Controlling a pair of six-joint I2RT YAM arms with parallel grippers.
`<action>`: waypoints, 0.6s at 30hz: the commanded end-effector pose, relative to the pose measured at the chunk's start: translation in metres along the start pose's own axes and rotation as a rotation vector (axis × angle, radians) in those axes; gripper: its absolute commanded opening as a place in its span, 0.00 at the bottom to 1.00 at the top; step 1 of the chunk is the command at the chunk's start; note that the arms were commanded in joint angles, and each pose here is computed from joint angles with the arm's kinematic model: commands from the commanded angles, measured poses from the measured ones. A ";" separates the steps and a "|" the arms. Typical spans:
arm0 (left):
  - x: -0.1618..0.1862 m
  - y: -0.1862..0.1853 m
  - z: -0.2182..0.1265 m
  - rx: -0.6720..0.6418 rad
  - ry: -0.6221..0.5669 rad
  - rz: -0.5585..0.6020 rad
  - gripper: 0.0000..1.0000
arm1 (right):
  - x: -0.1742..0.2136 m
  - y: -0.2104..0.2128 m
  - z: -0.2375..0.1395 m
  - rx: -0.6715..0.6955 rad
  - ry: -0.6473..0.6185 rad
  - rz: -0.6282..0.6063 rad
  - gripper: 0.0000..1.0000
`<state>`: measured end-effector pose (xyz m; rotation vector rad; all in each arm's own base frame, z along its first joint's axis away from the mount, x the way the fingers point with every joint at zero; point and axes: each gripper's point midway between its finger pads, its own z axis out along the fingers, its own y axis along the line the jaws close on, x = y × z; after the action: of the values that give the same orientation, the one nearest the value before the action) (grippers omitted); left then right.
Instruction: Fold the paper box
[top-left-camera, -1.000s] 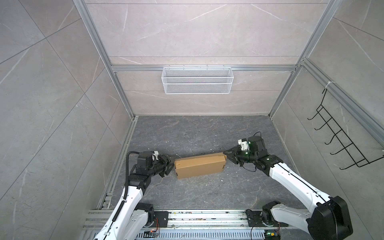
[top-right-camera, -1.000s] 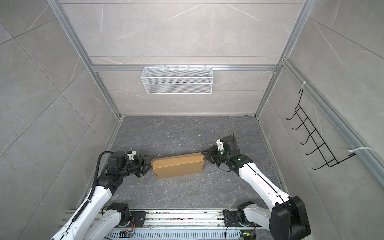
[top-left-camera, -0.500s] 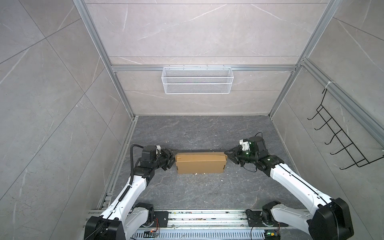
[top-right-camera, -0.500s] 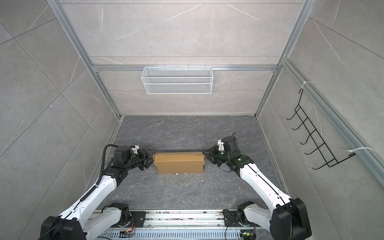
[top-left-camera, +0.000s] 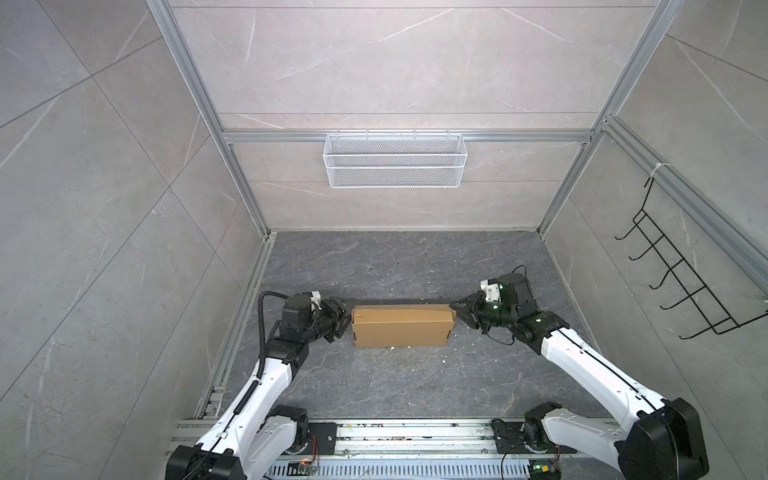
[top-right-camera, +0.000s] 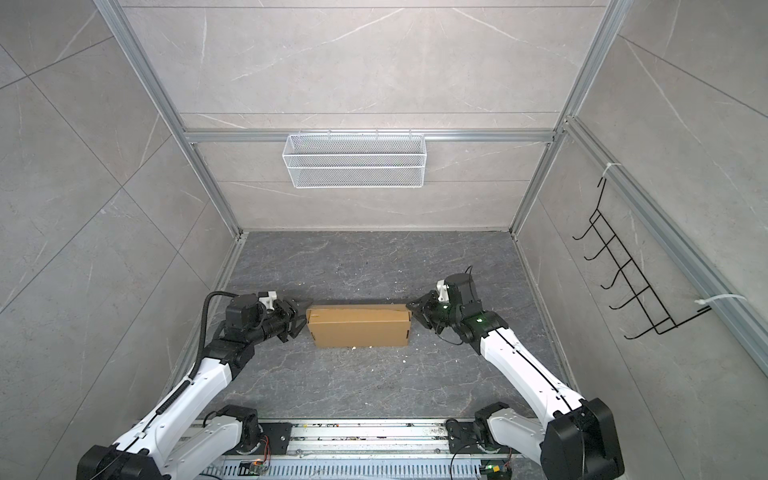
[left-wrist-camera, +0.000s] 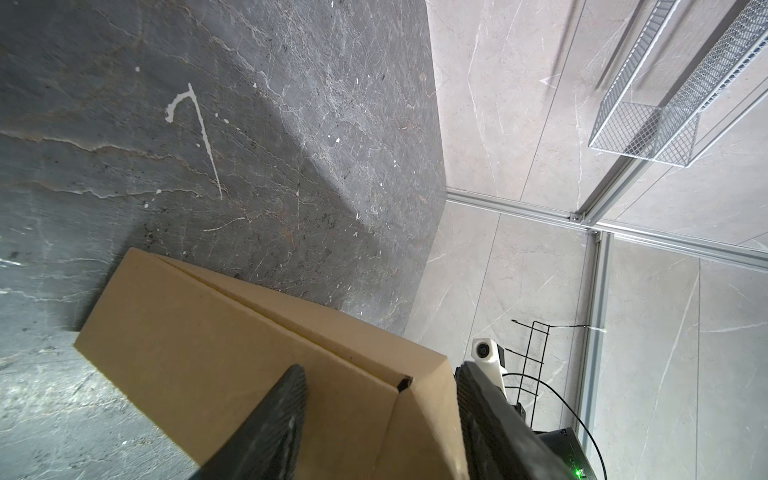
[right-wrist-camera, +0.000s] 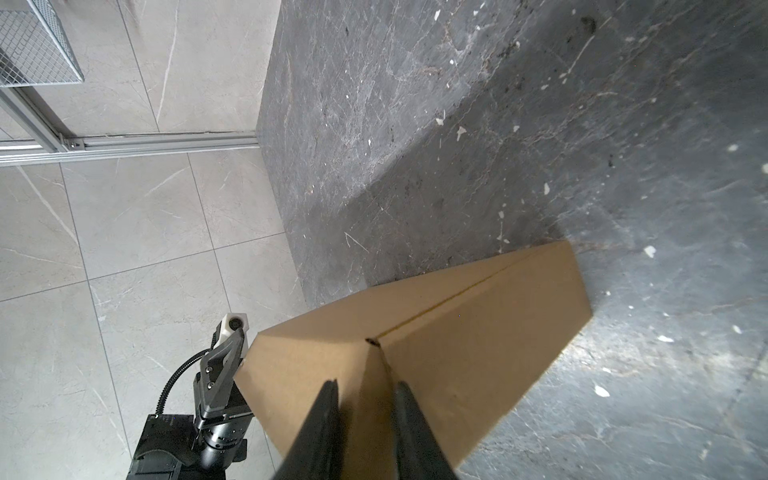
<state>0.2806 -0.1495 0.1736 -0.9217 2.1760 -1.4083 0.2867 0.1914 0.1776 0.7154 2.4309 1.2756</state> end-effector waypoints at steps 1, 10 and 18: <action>0.014 -0.015 0.001 0.069 0.067 0.039 0.57 | 0.021 -0.050 0.009 0.161 0.070 0.080 0.26; 0.013 -0.003 0.010 0.029 0.090 0.075 0.48 | 0.021 -0.054 0.010 0.168 0.069 0.083 0.26; 0.011 -0.009 0.003 0.012 0.081 0.094 0.53 | 0.021 -0.058 0.012 0.175 0.067 0.085 0.26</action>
<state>0.2843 -0.1501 0.1628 -0.8742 2.2098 -1.3720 0.2877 0.1910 0.1772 0.7116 2.4204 1.2755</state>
